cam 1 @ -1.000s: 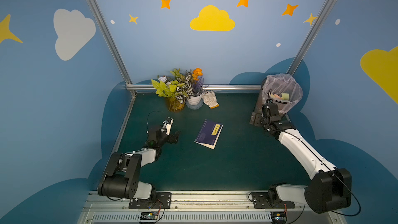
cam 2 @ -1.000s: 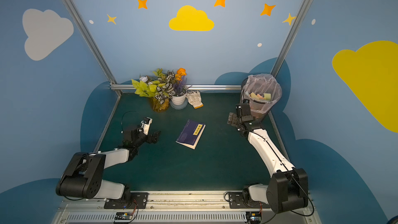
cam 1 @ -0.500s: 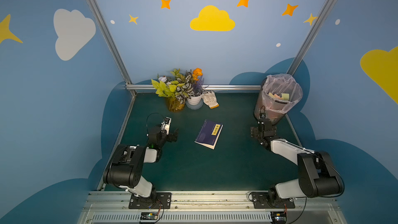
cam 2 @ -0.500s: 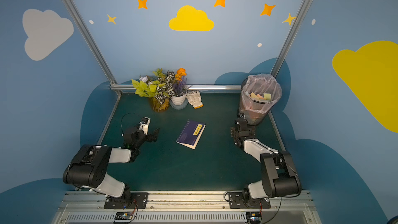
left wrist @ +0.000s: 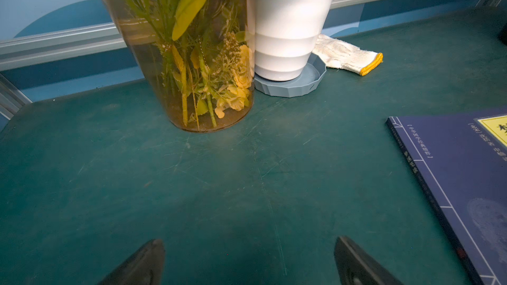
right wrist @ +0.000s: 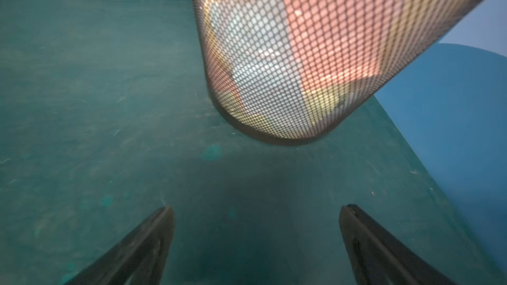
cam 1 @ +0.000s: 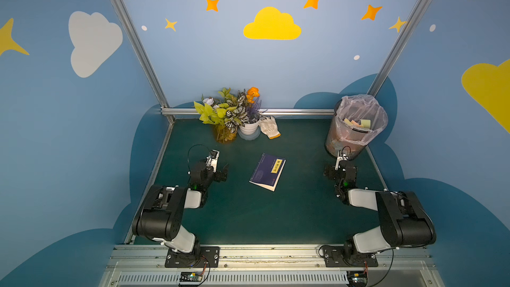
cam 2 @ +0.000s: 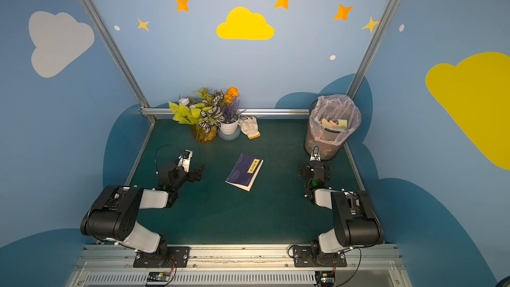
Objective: Peel off the used sticky note
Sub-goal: Reset both arms
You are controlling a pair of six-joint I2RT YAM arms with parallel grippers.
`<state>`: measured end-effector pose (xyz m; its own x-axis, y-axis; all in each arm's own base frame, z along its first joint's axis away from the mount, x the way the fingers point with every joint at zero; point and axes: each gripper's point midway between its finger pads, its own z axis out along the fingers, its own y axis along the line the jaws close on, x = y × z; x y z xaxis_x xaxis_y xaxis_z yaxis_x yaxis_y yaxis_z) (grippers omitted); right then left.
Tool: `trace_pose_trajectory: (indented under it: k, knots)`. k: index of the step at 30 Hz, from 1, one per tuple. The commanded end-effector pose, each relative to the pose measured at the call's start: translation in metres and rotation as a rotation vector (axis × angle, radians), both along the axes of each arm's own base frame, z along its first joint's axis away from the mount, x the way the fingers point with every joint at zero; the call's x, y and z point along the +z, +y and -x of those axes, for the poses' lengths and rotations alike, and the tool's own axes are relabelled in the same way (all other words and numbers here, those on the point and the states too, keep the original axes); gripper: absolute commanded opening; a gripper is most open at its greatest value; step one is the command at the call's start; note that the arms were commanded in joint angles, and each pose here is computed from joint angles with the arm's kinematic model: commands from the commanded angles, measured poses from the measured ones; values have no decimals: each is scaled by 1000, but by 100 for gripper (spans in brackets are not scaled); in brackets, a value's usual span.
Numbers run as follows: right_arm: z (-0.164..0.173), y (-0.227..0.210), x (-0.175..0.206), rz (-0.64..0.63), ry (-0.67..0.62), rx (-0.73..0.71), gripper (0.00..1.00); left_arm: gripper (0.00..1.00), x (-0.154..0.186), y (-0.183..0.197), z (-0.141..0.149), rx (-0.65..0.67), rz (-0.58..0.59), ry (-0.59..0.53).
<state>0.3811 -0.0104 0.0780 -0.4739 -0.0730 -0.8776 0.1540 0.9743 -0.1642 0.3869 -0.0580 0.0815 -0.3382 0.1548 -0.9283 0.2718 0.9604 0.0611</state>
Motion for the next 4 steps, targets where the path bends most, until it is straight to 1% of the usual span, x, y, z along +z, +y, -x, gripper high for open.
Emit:
trace_pose_trajectory:
  k: [1,4]
  knots:
    - [-9,3,17,-17,-57,24,98,100,4,3,-2,16,4,-14]
    - [-11,3,18,-23,-60,29,98,100,4,6,-3,33,3,-13]
